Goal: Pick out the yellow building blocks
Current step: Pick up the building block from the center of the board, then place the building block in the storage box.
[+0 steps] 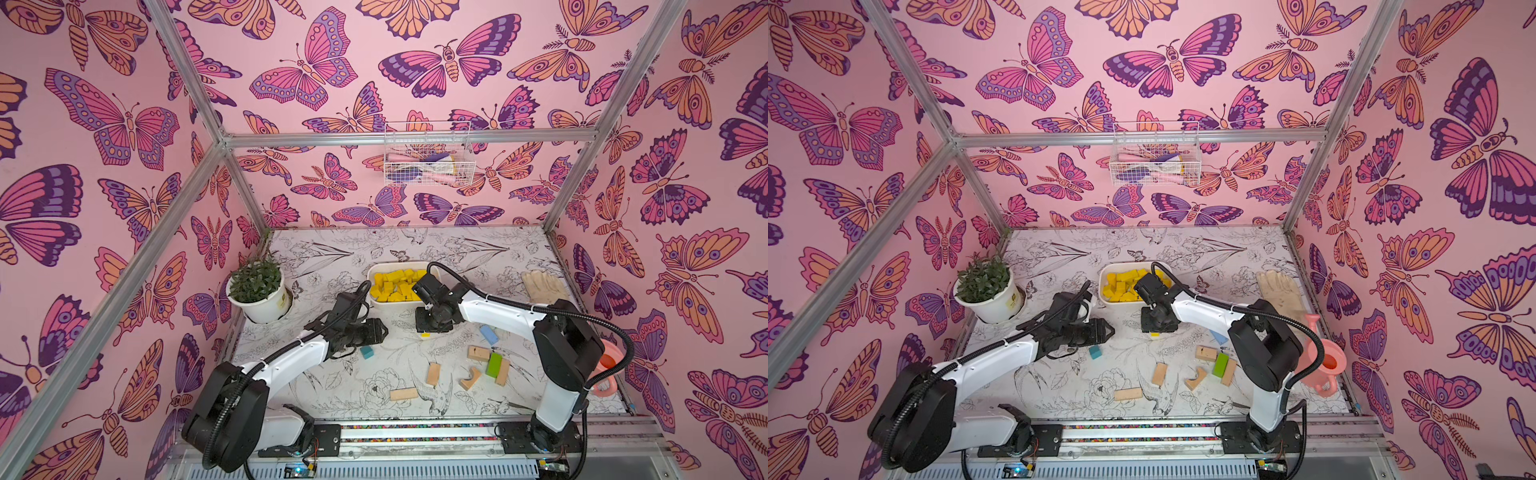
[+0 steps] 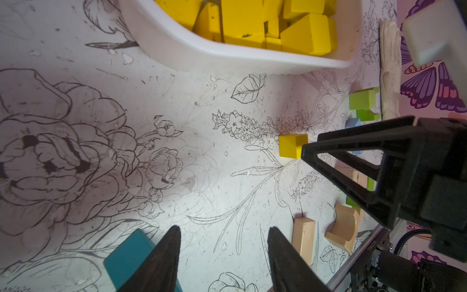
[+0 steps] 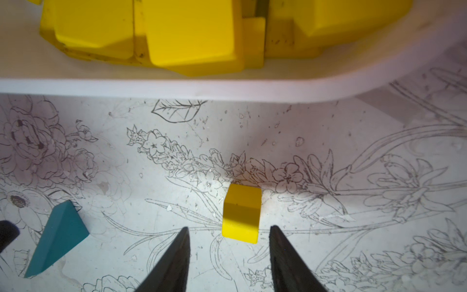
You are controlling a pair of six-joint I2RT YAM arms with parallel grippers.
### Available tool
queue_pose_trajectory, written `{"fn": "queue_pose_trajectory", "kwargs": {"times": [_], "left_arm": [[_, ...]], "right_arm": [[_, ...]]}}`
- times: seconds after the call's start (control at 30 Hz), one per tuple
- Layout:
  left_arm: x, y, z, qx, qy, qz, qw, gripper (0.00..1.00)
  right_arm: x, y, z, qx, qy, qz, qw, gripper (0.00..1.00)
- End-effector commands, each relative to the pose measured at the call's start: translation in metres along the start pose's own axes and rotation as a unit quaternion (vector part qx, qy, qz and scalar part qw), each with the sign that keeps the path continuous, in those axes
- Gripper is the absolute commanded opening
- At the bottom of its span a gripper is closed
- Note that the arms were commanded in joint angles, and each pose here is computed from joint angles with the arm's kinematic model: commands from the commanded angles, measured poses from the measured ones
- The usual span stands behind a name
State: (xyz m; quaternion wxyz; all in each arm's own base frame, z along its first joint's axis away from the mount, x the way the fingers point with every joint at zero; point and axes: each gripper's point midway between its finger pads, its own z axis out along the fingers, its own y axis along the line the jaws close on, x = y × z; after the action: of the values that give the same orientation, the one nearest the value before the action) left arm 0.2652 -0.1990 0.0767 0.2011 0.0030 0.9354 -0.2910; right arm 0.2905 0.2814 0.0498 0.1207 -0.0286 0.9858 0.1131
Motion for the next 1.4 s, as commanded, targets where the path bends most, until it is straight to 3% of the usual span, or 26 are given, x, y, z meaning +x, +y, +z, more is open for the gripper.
{"fn": "queue_pose_trajectory", "kwargs": {"times": [0.0,0.2,0.4,0.53,1.0,1.23,1.37], "left_arm": [[0.001,0.005,0.0,-0.006,0.001,-0.006,1.0,0.56],[0.001,0.005,0.0,-0.005,0.001,-0.005,1.0,0.56],[0.001,0.005,0.0,-0.005,0.001,-0.005,1.0,0.56],[0.001,0.005,0.0,-0.005,0.0,-0.005,1.0,0.56],[0.001,0.005,-0.001,-0.005,-0.001,-0.005,1.0,0.56],[0.001,0.009,-0.004,-0.01,-0.009,-0.008,1.0,0.56],[-0.007,0.01,-0.023,-0.01,-0.055,-0.012,0.998,0.56]], "right_arm": [[0.006,-0.003,0.013,0.009,0.015,0.009,1.0,0.51],[0.01,-0.008,0.025,0.027,0.029,0.013,0.999,0.46],[0.008,-0.008,0.024,0.03,0.026,0.01,0.999,0.28],[0.0,-0.006,0.01,0.03,0.012,0.002,0.999,0.22],[-0.055,0.029,-0.044,0.009,-0.055,-0.038,0.998,0.22],[-0.087,0.062,-0.042,-0.013,-0.063,-0.062,0.996,0.22],[-0.097,0.079,-0.034,-0.028,-0.056,-0.068,0.996,0.22]]}}
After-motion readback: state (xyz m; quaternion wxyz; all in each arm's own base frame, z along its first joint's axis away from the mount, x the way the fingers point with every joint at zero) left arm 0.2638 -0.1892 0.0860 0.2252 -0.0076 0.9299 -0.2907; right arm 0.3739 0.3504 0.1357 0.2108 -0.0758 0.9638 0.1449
